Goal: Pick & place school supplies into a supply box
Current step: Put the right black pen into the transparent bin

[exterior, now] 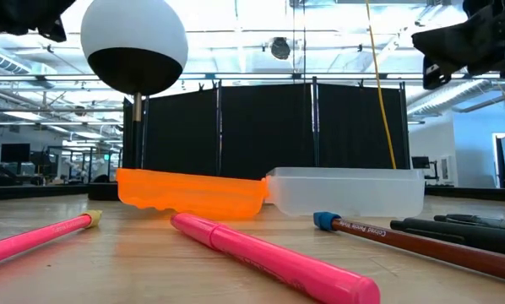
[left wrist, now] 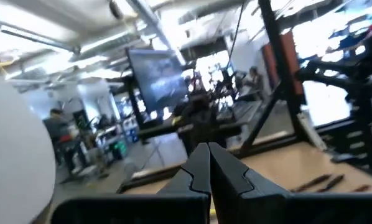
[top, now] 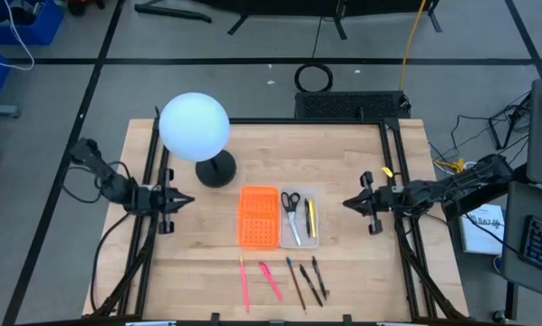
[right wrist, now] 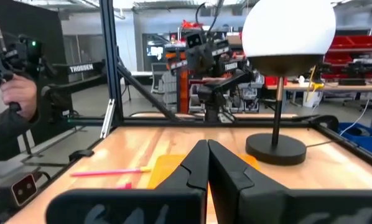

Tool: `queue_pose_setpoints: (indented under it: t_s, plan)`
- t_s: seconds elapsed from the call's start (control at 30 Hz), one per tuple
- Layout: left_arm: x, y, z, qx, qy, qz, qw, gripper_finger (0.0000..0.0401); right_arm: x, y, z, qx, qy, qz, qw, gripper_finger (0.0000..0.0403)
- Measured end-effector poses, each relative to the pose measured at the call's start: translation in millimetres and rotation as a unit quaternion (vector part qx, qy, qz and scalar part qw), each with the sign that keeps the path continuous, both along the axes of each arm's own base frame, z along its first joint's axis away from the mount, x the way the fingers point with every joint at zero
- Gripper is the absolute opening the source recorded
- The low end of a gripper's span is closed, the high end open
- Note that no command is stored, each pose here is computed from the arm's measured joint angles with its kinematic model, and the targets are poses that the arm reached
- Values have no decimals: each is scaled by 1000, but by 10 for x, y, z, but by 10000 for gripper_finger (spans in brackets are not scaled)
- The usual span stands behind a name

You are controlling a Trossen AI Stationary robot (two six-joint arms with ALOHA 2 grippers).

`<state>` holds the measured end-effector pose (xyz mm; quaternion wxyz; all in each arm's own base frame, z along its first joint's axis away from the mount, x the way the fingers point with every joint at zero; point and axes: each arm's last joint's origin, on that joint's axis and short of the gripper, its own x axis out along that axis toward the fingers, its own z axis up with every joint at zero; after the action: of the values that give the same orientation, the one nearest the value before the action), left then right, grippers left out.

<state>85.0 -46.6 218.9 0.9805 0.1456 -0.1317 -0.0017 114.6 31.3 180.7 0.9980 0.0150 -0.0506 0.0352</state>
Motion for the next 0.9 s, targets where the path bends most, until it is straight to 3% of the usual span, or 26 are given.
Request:
queue_pose_setpoints:
  t_s: [0.17,0.27,0.4,0.5,0.67,0.77,0.9]
  plan:
    - [65,53,-56,9,17,-24,1000,3,38,13,-39,1,18,1,1000,0]
    - [107,105,-123,-10,50,-21,999,9,52,24,14,2,-14,9,1000,0]
    - [137,124,-173,-37,77,-108,990,5,59,51,43,-69,-38,43,996,0]
    - [140,130,-195,-61,93,-141,984,5,35,32,87,-72,-53,24,996,0]
    - [125,141,-231,-57,110,-131,984,3,-12,10,100,-86,42,21,995,0]
    - [92,157,-261,-32,119,-118,985,5,-87,-15,224,-55,33,21,998,0]
    - [21,205,-282,-11,115,-85,990,3,-172,-44,213,-59,28,20,998,0]
